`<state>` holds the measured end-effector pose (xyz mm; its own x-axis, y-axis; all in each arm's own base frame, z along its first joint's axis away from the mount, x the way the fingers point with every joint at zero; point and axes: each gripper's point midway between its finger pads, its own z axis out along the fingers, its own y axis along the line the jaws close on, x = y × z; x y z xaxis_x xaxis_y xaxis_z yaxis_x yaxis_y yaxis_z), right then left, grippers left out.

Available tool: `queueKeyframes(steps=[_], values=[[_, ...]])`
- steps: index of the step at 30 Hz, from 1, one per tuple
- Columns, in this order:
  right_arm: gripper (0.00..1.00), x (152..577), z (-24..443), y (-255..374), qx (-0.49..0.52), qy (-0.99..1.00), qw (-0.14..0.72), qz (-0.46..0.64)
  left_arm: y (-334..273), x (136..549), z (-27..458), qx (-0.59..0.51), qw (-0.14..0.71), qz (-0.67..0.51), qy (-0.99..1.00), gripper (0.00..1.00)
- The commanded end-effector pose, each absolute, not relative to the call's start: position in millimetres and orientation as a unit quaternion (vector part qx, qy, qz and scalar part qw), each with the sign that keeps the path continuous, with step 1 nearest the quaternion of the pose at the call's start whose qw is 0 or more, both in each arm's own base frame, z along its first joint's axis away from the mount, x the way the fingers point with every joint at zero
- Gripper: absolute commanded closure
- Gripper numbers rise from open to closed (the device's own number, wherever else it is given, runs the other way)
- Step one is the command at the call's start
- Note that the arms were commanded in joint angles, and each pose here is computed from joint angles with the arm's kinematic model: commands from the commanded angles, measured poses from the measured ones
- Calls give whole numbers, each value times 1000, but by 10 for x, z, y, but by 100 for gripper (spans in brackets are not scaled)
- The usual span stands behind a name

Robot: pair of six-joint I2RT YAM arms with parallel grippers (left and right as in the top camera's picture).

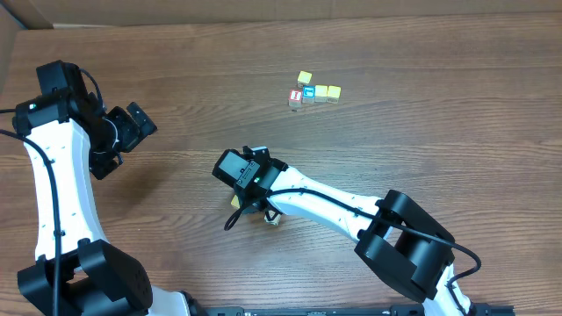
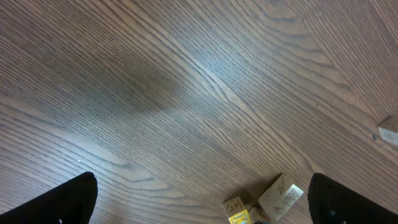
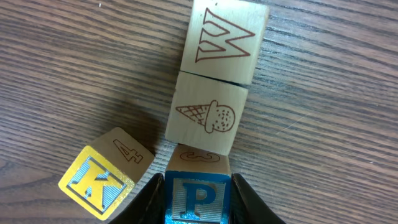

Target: Flip 5 blocks

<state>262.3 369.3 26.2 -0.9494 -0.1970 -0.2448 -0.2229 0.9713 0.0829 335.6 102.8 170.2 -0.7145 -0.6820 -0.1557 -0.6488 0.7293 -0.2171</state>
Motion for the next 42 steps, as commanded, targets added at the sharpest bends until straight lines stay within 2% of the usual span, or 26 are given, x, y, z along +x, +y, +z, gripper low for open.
queueKeyframes(steps=[1,31,36,38,42], values=[[71,2635,264,3745,-101,986,120,62,1005,3347,1674,-360,109,-74,924,0],[69,2714,283,3737,-72,986,140,59,1005,3347,1674,-360,109,-74,924,0],[59,2712,281,3736,-72,986,139,58,1005,3348,1674,-360,109,-74,924,0],[51,2713,281,3736,-72,986,139,59,1005,3347,1674,-360,109,-74,924,0],[46,2719,285,3745,-72,986,141,60,1005,3347,1674,-360,109,-74,924,0]])
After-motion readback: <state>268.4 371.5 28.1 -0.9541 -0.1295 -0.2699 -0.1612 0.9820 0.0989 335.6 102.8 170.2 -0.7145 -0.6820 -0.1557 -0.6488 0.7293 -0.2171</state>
